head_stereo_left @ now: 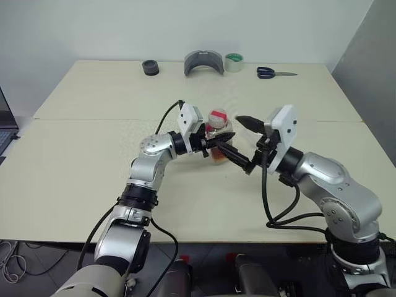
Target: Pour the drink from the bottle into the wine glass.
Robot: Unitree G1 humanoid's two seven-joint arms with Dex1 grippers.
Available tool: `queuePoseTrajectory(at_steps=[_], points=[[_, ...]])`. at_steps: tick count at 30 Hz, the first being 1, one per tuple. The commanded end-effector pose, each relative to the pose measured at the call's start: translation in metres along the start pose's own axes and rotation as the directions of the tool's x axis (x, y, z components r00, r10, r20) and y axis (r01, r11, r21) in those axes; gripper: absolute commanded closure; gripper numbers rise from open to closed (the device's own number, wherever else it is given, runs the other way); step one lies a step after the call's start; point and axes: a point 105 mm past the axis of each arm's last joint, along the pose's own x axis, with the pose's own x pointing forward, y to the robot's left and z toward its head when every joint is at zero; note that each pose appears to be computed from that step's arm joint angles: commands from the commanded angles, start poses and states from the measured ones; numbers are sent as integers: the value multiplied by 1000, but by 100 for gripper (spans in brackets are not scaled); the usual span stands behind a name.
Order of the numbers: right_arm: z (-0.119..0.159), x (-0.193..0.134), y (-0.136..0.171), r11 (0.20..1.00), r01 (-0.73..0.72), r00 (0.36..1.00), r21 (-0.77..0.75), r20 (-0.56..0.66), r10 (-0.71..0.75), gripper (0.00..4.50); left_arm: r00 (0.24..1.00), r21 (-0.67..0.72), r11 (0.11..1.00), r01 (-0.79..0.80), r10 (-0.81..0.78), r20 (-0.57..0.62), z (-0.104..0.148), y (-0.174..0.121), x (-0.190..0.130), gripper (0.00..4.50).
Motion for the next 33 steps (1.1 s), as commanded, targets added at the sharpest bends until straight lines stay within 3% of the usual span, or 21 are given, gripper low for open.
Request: queuePoseTrajectory(at_steps=[1,33], points=[[12,6,1,999,5,1000,-35,31,-4,0,997,6,998,62,-63,50,20,-2,5,273],[5,38,-17,997,46,998,-60,-37,-48,0,986,23,986,167,-167,-23,16,-5,2,273]])
